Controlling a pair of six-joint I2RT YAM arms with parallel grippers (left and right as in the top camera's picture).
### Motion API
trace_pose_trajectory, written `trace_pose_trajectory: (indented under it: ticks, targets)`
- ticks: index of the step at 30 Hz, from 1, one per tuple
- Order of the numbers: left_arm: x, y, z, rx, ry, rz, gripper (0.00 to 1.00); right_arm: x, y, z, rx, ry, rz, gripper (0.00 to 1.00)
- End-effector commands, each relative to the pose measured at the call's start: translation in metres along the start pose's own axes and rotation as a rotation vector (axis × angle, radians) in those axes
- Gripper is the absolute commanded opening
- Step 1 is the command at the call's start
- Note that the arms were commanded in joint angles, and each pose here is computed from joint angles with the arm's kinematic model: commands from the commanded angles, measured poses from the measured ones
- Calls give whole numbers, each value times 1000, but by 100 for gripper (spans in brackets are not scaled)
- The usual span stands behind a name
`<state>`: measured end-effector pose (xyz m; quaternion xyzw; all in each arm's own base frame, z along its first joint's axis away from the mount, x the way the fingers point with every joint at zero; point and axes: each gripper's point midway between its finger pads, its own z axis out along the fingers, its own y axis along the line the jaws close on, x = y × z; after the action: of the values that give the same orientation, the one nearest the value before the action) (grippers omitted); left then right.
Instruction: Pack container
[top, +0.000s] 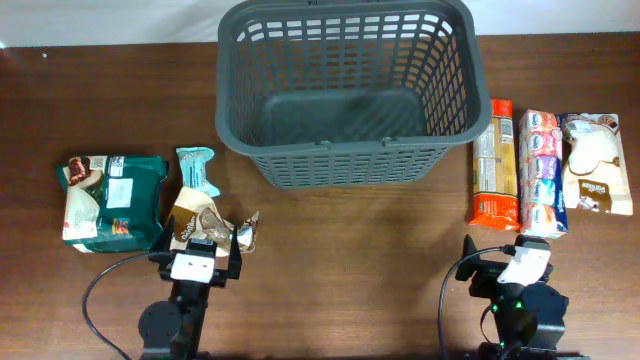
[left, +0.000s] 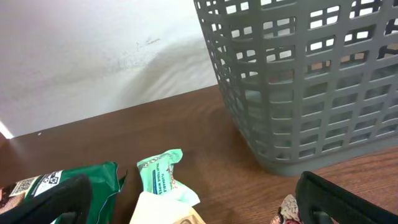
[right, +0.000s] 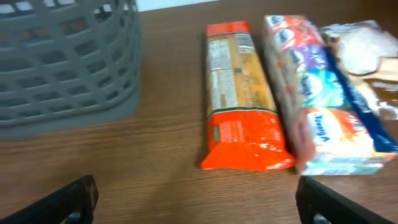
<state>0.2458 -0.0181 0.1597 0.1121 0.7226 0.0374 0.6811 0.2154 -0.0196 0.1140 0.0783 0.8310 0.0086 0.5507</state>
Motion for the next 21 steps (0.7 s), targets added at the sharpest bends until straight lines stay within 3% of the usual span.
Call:
trace_pose_trajectory:
  ticks: [1, 8, 13, 16, 21]
  targets:
    - [-3, -14, -1, 82, -7, -73, 99, 2, 26, -2, -154, 12, 73, 99]
    - [-14, -15, -12, 103, 62, -274, 99, -9, 60, -12, -358, -8, 98, 99]
    - [-61, 12, -25, 1, 67, -255, 99, -51, 63, -33, -355, -110, 64, 99]
    - [-94, 29, -26, -51, 96, -157, 99, -92, 62, -55, -331, -186, 26, 99]
    - [-127, 43, -7, -48, 248, -89, 99, -144, 36, -76, -131, -169, 21, 99]
